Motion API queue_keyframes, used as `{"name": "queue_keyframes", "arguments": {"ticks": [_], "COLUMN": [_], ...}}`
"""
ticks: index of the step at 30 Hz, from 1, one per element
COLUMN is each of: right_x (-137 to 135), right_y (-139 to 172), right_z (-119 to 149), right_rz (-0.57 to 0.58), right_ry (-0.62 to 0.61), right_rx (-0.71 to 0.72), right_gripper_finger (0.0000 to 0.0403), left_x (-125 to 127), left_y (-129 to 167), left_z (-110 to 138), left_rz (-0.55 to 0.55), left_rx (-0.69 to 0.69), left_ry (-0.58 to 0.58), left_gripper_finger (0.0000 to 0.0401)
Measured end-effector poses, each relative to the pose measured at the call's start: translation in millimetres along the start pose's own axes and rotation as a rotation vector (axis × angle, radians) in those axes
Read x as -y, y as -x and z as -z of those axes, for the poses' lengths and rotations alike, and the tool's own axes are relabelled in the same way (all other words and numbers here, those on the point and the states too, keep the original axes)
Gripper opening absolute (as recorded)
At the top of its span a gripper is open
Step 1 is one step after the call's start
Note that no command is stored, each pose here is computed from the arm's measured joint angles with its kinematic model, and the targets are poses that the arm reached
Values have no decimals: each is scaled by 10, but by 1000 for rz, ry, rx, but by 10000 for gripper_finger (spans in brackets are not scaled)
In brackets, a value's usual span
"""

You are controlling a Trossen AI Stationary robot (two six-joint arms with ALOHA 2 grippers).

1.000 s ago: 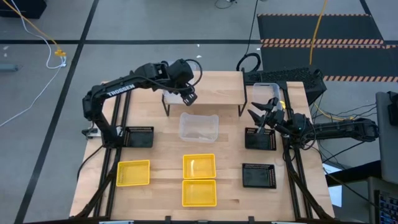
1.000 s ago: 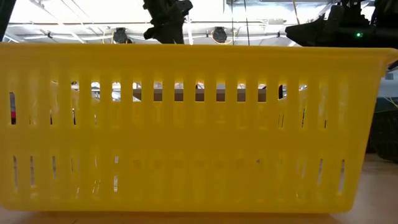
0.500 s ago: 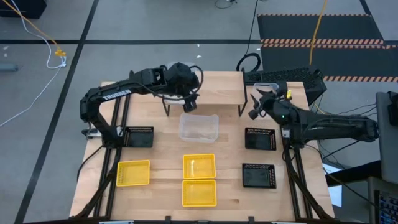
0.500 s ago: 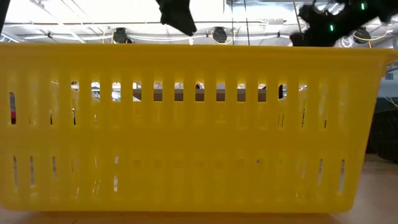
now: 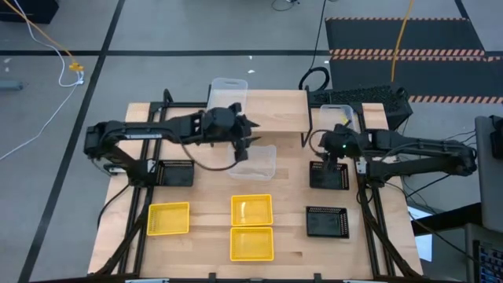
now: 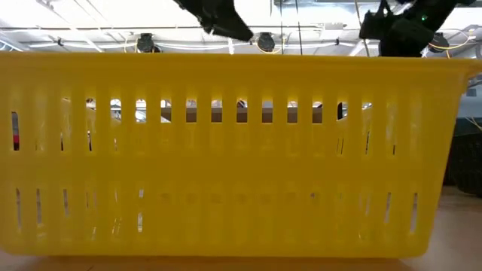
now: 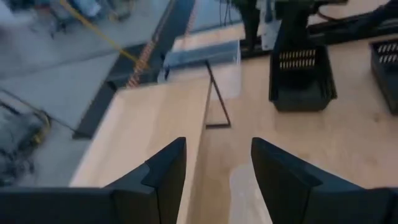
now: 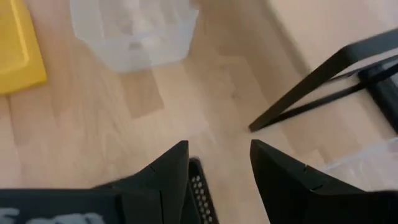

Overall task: Stack baskets on shelf by color
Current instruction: Stack the middle transparent bin on top of the transparent bin on the shelf

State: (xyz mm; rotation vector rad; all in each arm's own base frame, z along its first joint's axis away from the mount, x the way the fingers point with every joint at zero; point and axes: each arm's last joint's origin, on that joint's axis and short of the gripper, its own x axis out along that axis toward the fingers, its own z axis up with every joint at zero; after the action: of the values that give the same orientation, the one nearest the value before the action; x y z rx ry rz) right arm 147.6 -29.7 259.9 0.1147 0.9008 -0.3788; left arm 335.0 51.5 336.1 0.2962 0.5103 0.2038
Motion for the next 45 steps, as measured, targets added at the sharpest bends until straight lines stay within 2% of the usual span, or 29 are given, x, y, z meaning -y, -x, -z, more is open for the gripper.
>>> {"name": "queue_keyframes", "arguments": {"ticks": [4,7,11,16,20,22,24,28,33,36,40,45], "right_x": [-10,-22,-39,-45,-47,-49,-50,-52,-51,-51,-53,-53], "right_y": [-78,-105,-117,-109,-105,-100,-95,-90,-90,-89,-82,-81], "right_z": [-32,-104,-207,-268,-286,-307,-329,-347,-346,-350,-375,-378], "right_rz": [11,9,0,-4,-2,0,2,2,4,4,4,4], "right_ry": [37,67,80,80,115,136,146,146,149,148,144,143], "right_rx": [-21,34,127,190,209,231,255,273,273,277,304,307], "right_gripper_finger": [169,169,169,169,169,169,169,169,169,169,169,169], "left_x": [169,326,500,615,775,828,834,760,640,577,496,491], "left_y": [10,-47,-123,-115,-79,-66,-57,-21,46,57,33,-76], "left_z": [249,486,756,836,952,977,967,907,926,990,1054,1133], "left_rz": [138,252,277,277,318,287,212,52,-88,-163,-232,-258], "left_rx": [-77,-150,-245,-266,-347,-368,-392,-452,-578,-627,-661,-695], "left_ry": [-64,-77,-72,40,38,52,128,369,707,845,947,958], "left_gripper_finger": [184,184,184,184,184,184,184,184,184,184,184,184]}}
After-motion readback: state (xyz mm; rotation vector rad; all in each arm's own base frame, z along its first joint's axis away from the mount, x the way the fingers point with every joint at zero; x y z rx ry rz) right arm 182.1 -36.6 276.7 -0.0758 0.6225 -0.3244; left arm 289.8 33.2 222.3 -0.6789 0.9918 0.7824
